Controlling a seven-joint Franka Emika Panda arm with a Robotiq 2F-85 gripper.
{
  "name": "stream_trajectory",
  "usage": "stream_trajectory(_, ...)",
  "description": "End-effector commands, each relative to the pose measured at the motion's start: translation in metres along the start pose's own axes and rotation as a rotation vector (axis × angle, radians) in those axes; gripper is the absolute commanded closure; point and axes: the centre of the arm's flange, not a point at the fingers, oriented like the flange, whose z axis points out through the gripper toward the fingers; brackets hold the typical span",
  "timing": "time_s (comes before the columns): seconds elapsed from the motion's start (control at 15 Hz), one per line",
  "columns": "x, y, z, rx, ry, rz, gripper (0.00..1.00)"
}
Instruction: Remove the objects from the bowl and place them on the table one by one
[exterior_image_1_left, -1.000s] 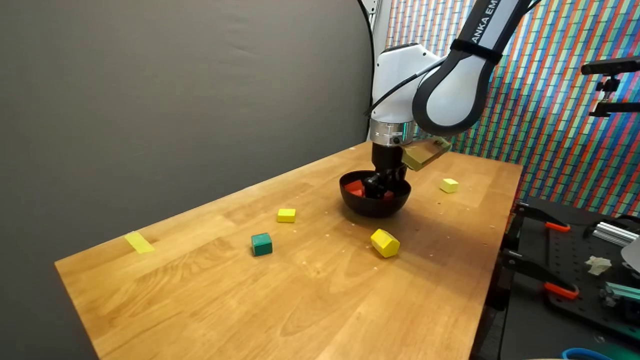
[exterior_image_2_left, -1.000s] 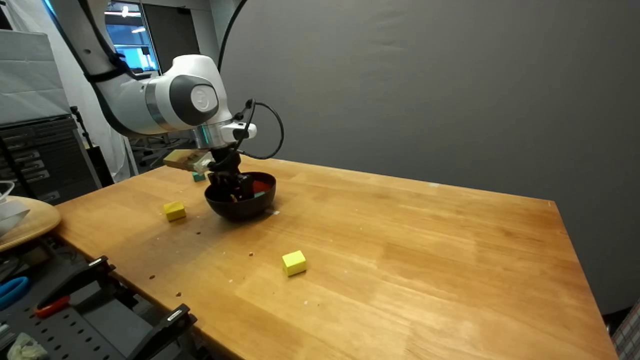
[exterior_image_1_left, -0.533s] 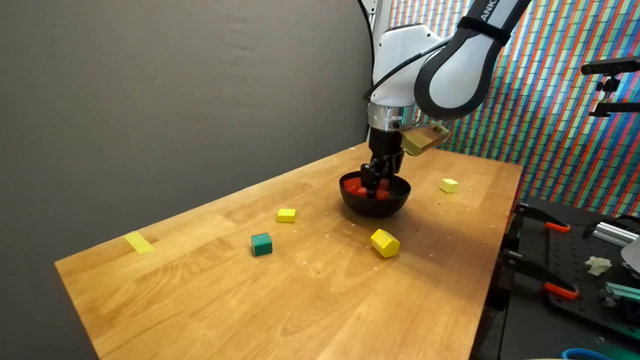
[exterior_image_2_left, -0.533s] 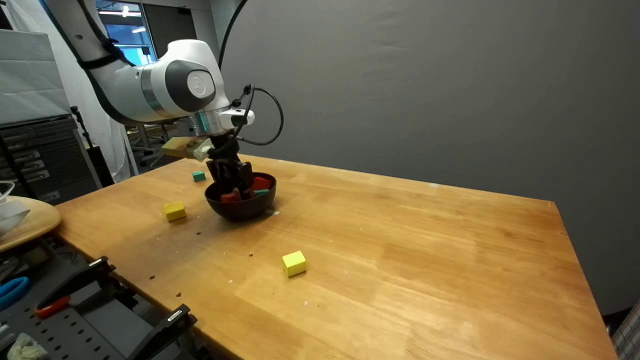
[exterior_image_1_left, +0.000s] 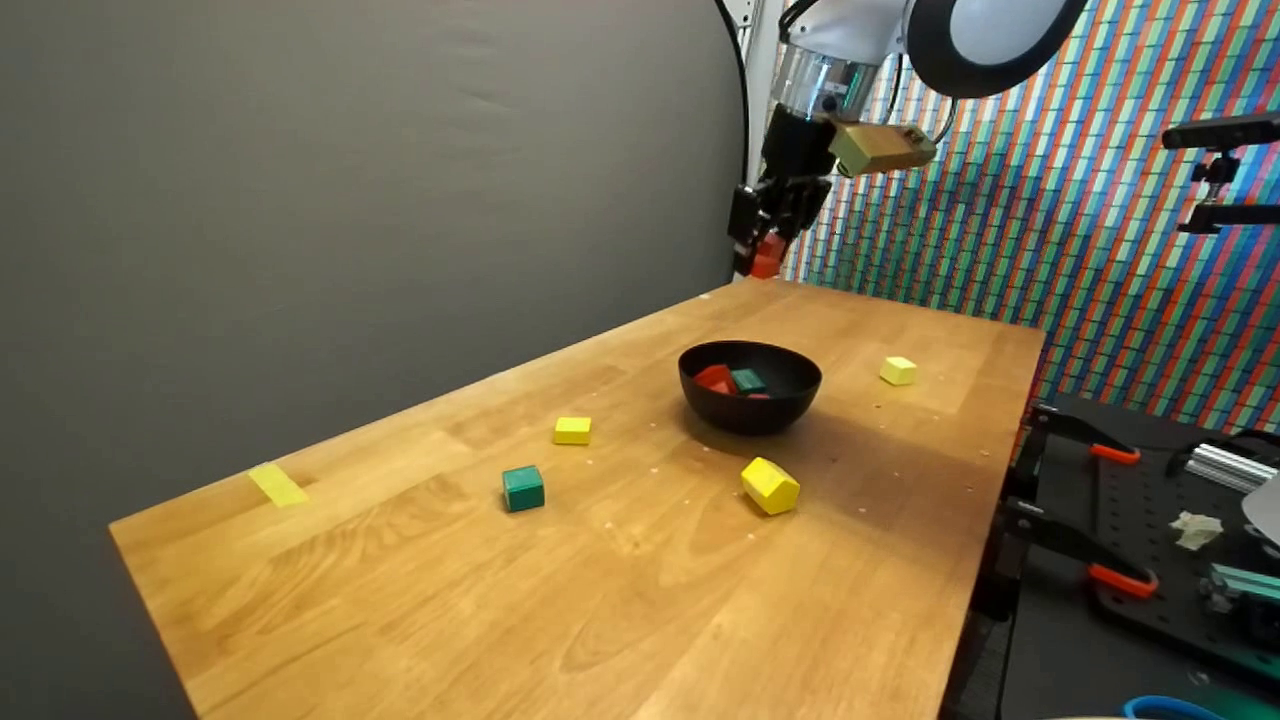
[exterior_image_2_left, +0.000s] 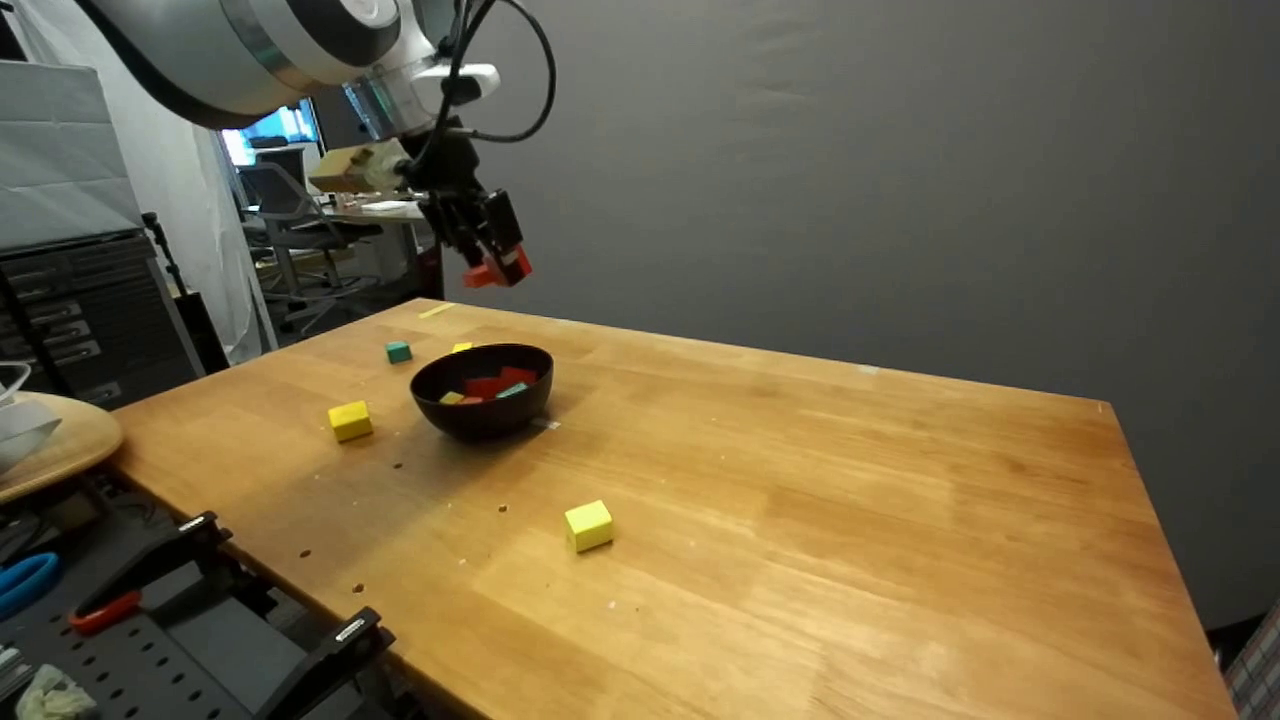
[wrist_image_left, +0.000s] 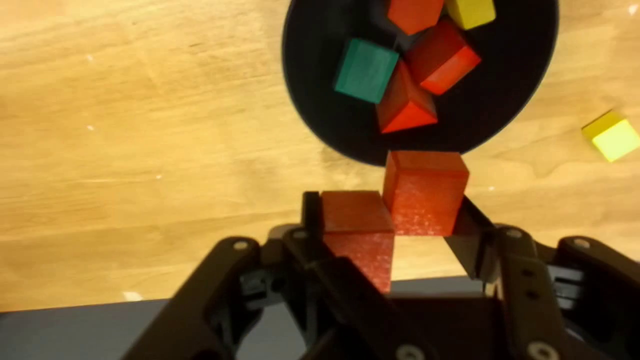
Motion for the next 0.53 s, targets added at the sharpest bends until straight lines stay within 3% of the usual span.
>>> stream_trajectory(0.0, 0.014, 0.051, -0.008, -0.055, 0.038, 0.132, 0.62)
stream_trajectory(0.47, 0.027, 0.144, 0.056, -0.099, -0.097, 0.332, 0.62)
